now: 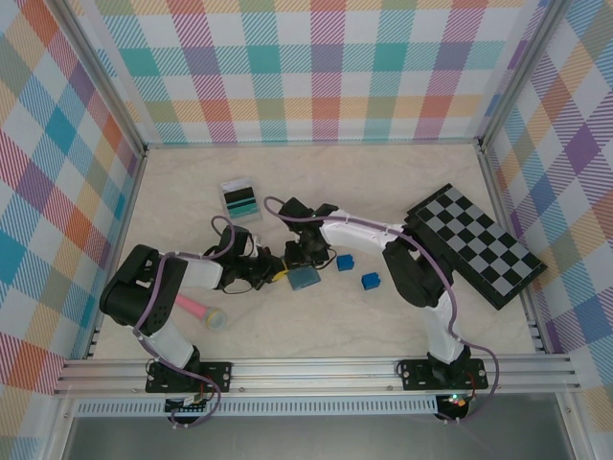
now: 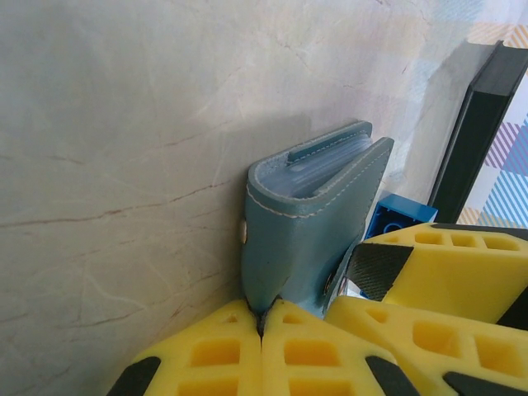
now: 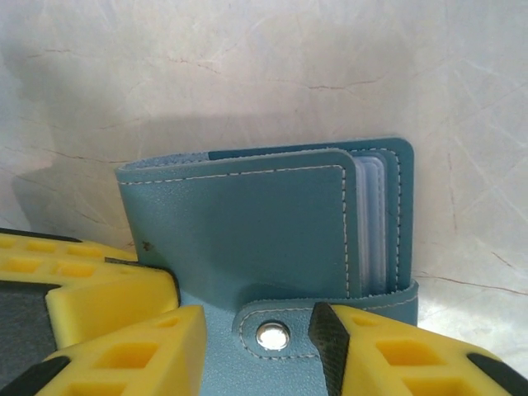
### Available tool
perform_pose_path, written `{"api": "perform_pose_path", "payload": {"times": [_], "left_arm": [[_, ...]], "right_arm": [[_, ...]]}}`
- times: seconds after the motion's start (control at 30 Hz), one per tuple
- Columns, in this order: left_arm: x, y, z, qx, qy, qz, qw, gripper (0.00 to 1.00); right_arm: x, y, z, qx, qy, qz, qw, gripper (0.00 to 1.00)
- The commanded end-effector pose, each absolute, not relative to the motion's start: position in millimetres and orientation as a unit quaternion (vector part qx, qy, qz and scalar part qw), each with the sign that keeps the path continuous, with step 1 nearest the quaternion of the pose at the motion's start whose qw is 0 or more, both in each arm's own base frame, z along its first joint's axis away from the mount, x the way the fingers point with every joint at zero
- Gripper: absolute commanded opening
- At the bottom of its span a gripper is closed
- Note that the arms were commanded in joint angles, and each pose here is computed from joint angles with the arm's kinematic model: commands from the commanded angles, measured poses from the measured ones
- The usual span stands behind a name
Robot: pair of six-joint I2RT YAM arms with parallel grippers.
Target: Take the credit cards out of the card holder
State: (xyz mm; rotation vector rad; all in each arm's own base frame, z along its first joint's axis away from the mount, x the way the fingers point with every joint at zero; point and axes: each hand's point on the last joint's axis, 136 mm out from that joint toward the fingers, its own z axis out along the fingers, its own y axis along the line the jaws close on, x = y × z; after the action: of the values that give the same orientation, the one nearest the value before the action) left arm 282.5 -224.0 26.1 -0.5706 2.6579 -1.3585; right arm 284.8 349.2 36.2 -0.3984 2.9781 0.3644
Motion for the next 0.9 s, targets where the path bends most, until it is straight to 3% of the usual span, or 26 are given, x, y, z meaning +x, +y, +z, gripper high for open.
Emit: {"api": "perform_pose_path", "payload": {"times": [0.0, 0.47, 0.87], "left_arm": [[273.8, -221.3, 10.9, -0.195, 0.886, -0.419, 0.034, 0.0], [272.6, -218.5, 7.7, -0.199, 0.889, -0.41, 0.033, 0.0], [268.3, -215.1, 5.0, -0.196, 0.895, -0.399, 0.027, 0.0]], "right_arm": [[276.3, 320.5, 7.0, -0.139, 0.989, 0.034, 0.033, 0.45], [279.9, 306.3, 2.3, -0.143, 0.988, -0.028, 0.044, 0.45], [287.4, 294.6, 18.7, -0.09, 0.992, -0.03, 0.082, 0.28]]}}
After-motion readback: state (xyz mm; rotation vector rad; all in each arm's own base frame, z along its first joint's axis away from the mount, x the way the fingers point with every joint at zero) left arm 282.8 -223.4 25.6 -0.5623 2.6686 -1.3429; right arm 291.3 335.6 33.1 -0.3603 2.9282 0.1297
